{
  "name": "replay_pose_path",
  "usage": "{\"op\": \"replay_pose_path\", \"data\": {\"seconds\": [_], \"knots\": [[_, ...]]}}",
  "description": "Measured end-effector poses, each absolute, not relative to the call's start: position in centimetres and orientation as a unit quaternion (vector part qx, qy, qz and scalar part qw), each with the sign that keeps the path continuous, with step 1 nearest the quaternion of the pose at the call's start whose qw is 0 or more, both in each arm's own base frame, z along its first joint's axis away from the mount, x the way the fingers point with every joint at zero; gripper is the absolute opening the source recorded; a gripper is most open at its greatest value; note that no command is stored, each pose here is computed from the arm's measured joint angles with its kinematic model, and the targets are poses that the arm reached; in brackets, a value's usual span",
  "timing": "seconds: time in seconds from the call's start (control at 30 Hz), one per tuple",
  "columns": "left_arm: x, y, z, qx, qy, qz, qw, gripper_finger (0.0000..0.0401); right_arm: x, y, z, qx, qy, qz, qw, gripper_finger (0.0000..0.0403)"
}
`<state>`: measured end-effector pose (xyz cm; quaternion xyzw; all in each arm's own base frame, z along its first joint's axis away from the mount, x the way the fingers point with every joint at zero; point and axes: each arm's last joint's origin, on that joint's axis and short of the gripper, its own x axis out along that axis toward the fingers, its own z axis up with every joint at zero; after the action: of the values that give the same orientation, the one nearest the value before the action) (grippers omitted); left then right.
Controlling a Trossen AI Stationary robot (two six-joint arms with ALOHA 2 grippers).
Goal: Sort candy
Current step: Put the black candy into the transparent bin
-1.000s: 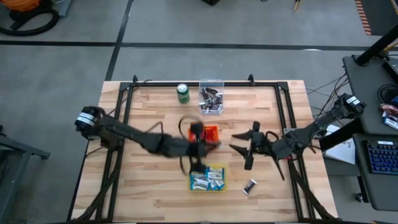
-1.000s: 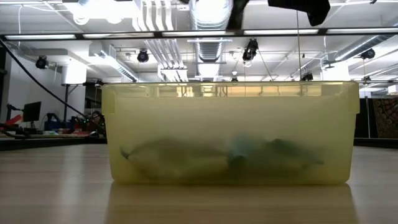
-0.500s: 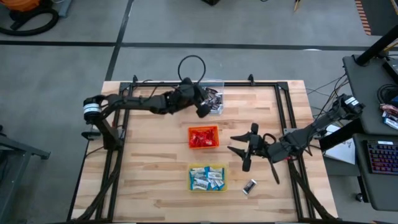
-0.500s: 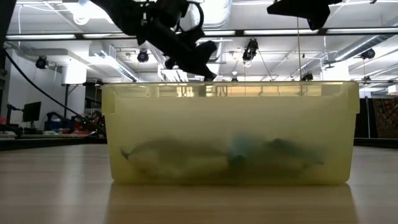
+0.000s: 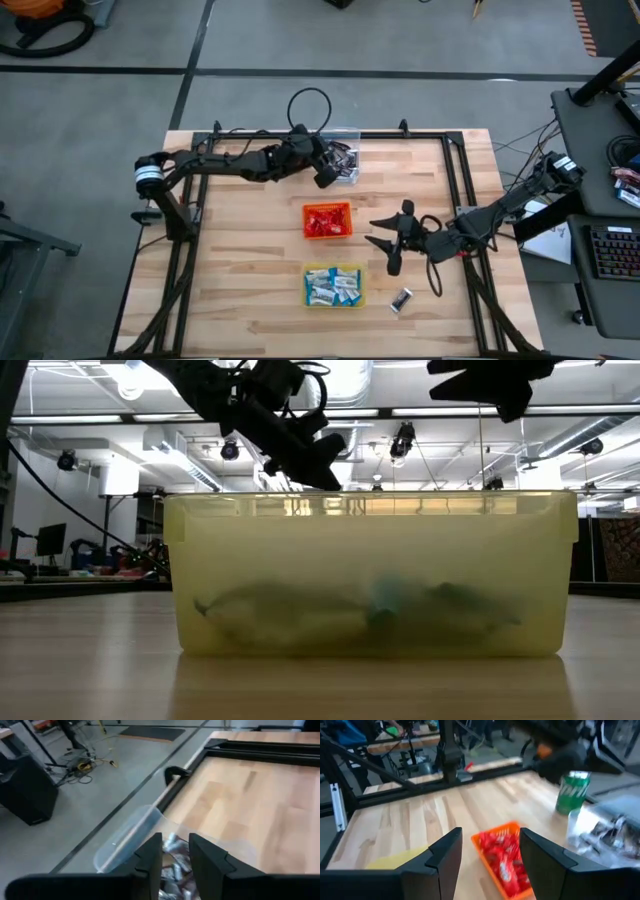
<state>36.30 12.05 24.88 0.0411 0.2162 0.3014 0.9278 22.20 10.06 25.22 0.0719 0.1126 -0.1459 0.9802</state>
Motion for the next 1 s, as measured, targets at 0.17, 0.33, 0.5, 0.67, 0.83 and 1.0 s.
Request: {"op": "replay_pose_path", "data": {"seconds": [0.17,0.33,0.5,0.67,0.83,1.0], "knots": [[36.4,8.3,26.0,0.048,0.219,0.256,0.940,0.0088,22.0,10.2,24.3,0.123,0.161,-0.107,0.973,0.0185],[36.4,2.4,26.9,0.081,0.216,0.177,0.957,0.0088,21.5,10.9,22.5,0.085,0.276,0.002,0.957,0.0185],[35.1,-3.4,26.5,0.090,0.212,0.104,0.967,0.0088,20.5,12.2,19.1,0.018,0.415,0.059,0.908,0.0185],[33.2,-8.5,25.6,0.074,0.193,0.081,0.975,0.0088,20.0,14.3,16.6,0.007,0.484,0.105,0.869,0.0185],[31.5,-12.7,25.4,0.090,0.183,0.072,0.976,0.0088,19.5,16.1,15.7,0.005,0.532,0.109,0.839,0.0185],[30.5,-15.1,25.8,0.106,0.159,0.075,0.979,0.0088,19.0,17.5,15.2,-0.007,0.560,0.106,0.821,0.0185]]}}
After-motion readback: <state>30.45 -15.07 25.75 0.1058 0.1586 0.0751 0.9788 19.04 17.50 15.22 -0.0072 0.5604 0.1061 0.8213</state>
